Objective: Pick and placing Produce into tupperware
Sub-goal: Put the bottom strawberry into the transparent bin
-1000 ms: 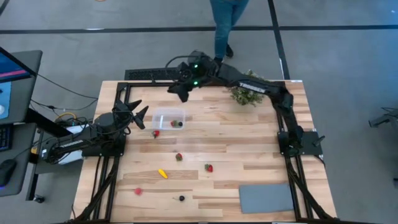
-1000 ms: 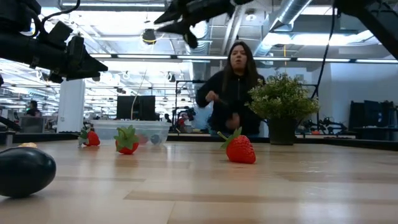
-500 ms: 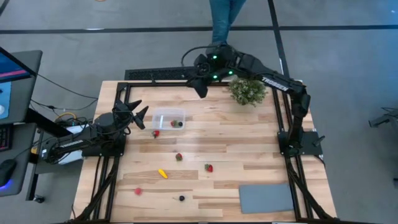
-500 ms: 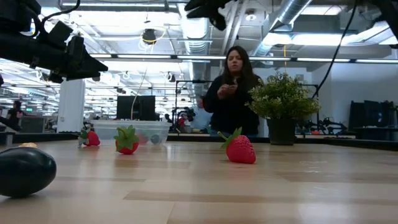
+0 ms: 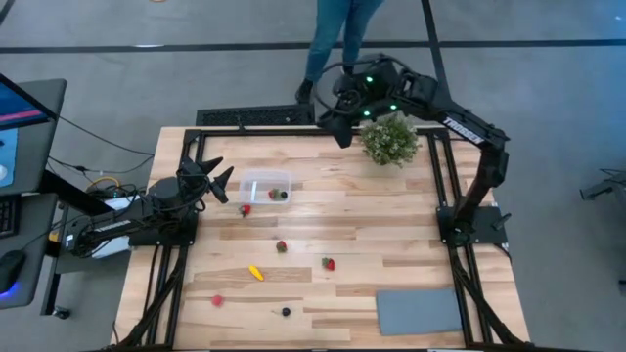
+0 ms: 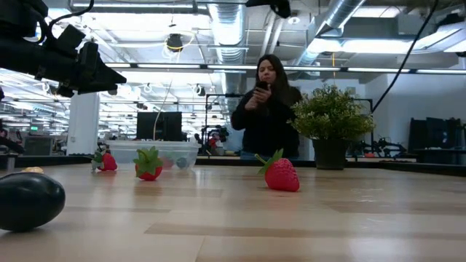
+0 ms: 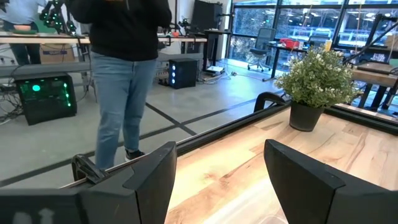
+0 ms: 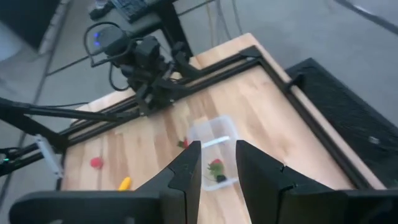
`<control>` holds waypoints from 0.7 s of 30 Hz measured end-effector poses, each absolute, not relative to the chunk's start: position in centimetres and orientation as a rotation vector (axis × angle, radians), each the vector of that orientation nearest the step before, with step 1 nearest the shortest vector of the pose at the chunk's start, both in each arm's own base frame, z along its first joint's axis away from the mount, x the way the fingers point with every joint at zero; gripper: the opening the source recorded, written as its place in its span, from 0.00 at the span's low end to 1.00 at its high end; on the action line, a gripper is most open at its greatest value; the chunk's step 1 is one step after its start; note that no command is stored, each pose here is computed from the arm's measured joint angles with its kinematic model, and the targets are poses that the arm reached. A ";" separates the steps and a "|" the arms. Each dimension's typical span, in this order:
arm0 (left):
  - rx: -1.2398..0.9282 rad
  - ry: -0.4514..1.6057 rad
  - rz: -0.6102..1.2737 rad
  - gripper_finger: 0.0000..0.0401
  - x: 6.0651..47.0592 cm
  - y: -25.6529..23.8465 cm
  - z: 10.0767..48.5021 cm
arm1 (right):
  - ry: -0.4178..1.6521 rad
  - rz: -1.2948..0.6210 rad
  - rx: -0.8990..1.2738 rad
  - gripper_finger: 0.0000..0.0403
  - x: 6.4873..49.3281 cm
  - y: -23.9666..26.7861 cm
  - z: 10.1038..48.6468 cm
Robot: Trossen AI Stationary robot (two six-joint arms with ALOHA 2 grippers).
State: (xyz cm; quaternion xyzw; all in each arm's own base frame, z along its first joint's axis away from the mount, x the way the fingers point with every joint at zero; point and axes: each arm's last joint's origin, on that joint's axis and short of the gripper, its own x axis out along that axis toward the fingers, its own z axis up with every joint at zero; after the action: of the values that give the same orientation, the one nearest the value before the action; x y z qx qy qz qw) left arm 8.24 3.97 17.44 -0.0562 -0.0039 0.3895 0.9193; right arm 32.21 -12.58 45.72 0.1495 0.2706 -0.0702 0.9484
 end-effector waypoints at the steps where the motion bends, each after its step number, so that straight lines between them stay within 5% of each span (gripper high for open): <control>1: -0.116 -0.008 0.801 0.59 8.2 4.0 17.4 | 0.560 -0.159 0.302 0.30 31.8 -12.5 45.9; 11: -0.128 -0.013 0.801 0.59 8.2 4.0 17.4 | 0.576 -0.240 0.260 0.30 28.6 -11.6 47.4; 21: -0.130 -0.014 0.795 0.59 8.3 4.0 17.4 | 0.425 -0.330 0.315 0.30 23.2 -11.4 44.7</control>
State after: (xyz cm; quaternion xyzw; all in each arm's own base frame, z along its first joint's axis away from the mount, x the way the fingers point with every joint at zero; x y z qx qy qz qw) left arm 8.25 3.96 17.45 -0.0630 -0.0068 0.3870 0.9199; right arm 23.16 -11.38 44.66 0.1548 0.2091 -0.1623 0.9518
